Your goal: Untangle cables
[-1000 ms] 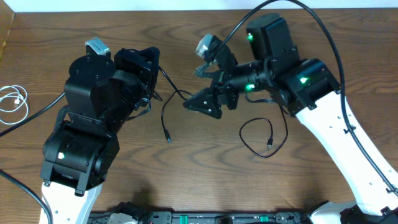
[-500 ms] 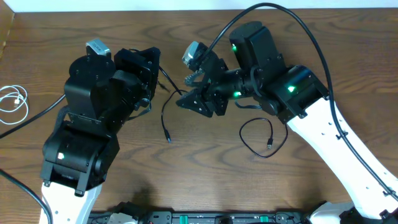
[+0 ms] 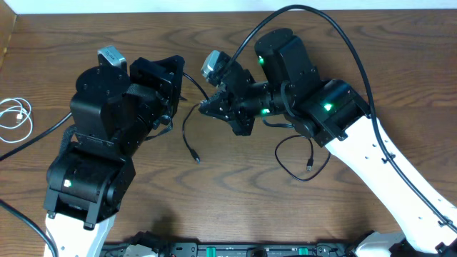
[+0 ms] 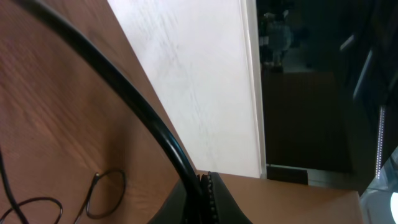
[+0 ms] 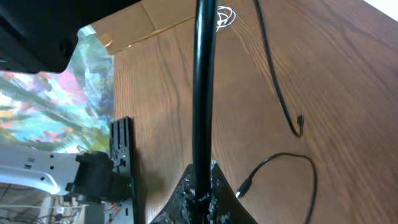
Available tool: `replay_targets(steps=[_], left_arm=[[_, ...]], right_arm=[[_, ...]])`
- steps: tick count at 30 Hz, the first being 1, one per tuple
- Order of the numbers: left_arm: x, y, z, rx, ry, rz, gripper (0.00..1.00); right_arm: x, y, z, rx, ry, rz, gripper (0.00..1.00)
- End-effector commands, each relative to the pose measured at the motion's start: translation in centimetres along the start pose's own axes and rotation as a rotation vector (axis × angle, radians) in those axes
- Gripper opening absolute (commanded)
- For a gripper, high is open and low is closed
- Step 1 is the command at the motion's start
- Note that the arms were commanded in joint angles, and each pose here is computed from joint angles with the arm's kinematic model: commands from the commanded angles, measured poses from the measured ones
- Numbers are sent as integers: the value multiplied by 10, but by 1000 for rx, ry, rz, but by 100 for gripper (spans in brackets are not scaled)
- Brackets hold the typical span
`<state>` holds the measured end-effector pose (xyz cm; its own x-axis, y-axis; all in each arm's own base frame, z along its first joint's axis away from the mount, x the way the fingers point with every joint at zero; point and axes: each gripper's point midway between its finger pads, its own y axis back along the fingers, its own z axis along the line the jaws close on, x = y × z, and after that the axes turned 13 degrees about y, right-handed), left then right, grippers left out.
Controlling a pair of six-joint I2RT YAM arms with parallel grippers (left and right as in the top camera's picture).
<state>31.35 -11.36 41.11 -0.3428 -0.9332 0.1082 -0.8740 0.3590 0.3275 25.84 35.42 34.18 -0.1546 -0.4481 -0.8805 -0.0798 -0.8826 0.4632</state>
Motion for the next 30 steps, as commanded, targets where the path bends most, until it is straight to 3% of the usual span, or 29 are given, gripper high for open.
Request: replay_targets(steps=[1,11,15,19,23,30], left_arm=[[-1,6,-3,9,2,-6,7],[-48,12,34,-145,-36,-275,14],[-52,10,50,-222,-97,-288,29],[-54,7,64,-293,-153,-282,32],[-51,7,74,-344,-219,-251,32],[-6,-3,71,-305,-494,58,32]], right_arm=[[-2,-2,0,-3,-54,-3,1],[-11,2,-8,15,-377,-45,1],[-14,7,-19,31,-579,-73,1],[-14,13,-29,45,-739,-96,1],[-16,19,-39,54,-906,-124,1],[-29,24,-48,34,-1141,-196,1]])
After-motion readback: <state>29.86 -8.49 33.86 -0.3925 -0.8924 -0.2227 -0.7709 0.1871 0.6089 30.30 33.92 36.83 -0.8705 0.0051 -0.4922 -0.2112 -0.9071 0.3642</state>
